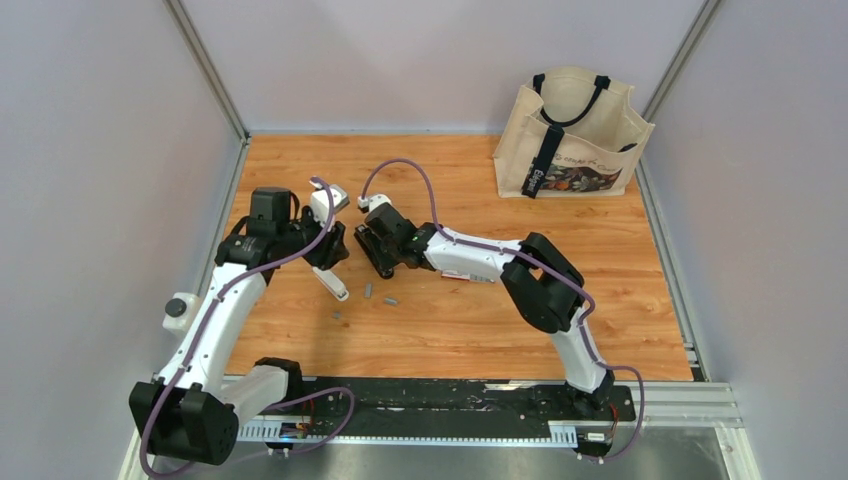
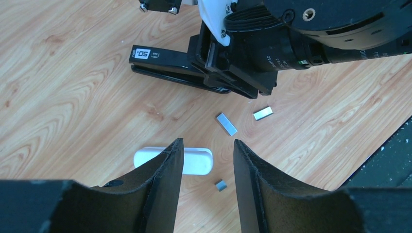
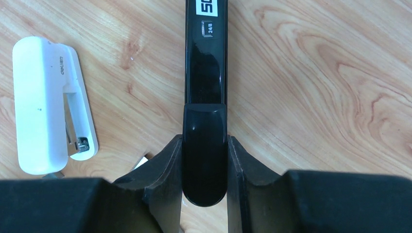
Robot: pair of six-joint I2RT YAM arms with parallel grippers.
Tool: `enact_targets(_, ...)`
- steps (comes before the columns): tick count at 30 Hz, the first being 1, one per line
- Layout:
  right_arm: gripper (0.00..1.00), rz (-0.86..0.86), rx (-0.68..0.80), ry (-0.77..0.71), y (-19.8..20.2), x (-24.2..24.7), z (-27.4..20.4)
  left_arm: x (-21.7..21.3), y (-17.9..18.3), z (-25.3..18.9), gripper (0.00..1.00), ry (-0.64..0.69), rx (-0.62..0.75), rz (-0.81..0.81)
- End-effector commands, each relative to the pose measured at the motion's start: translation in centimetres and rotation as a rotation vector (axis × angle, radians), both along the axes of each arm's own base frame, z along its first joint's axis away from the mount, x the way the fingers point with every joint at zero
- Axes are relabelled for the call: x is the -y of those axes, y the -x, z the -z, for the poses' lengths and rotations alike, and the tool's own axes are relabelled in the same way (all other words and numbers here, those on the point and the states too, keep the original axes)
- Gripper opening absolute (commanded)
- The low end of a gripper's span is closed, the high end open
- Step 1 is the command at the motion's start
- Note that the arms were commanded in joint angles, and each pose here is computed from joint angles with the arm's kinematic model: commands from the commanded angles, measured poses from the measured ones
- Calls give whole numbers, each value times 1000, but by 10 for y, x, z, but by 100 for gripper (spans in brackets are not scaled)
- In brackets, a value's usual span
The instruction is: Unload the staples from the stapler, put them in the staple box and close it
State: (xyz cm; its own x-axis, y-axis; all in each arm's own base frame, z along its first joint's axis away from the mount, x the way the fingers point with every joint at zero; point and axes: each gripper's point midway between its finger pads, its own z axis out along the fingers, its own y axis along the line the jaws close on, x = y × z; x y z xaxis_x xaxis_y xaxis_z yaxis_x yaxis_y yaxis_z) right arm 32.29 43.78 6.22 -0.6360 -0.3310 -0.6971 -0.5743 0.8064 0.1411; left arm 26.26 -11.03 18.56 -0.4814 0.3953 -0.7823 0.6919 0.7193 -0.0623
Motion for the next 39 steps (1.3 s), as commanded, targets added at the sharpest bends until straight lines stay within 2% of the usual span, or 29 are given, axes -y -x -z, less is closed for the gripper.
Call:
enact_targets(1, 2, 6, 55, -84, -15, -22, -33, -5, -2, -5, 51, 22, 15, -43)
enact_targets(2, 6, 4, 45, -84, -14, -22, -32, -6, -2, -5, 51, 22, 11, -43)
enact_targets(3, 14, 4, 40, -86, -13, -22, -32, -6, -2, -4, 51, 17, 13, -42)
enact_targets(7, 53, -16, 49, -112, -10, -23, -49, -8, -3, 0, 51, 4, 5, -45)
enact_targets(10, 63, -28, 74, -126, -9, -19, -71, -9, -3, 4, 51, -4, -1, -46)
enact_targets(13, 68, -20, 78, -147, -8, -6, -87, -10, -3, 4, 51, -8, 4, -49)
enact_targets(15, 69, -4, 90, -171, -8, 5, -103, -11, -3, 5, 50, -13, 4, -50)
enact_targets(18, 69, 50, 76, -152, -12, 35, -93, -13, -2, 5, 51, -23, 9, -48)
enact_targets(19, 69, 79, 91, -168, -18, 50, -104, -13, -1, 5, 51, -26, 7, -48)
enact_targets(24, 68, 228, 37, -104, -26, 113, -71, -14, -2, 5, 51, -30, 8, -47)
enact_targets(28, 64, 353, -24, -22, -34, 154, -42, -12, -3, 4, 51, -17, 3, -48)
enact_targets(32, 60, 432, -64, 52, -35, 172, -16, -10, -4, 3, 51, -10, 1, -44)
enact_targets(37, 50, 502, -86, 88, -42, 181, -11, -12, -1, 4, 51, -21, -2, -46)
enact_targets(39, 49, 532, -114, 112, -44, 184, -3, -13, 1, 4, 51, -26, 1, -41)
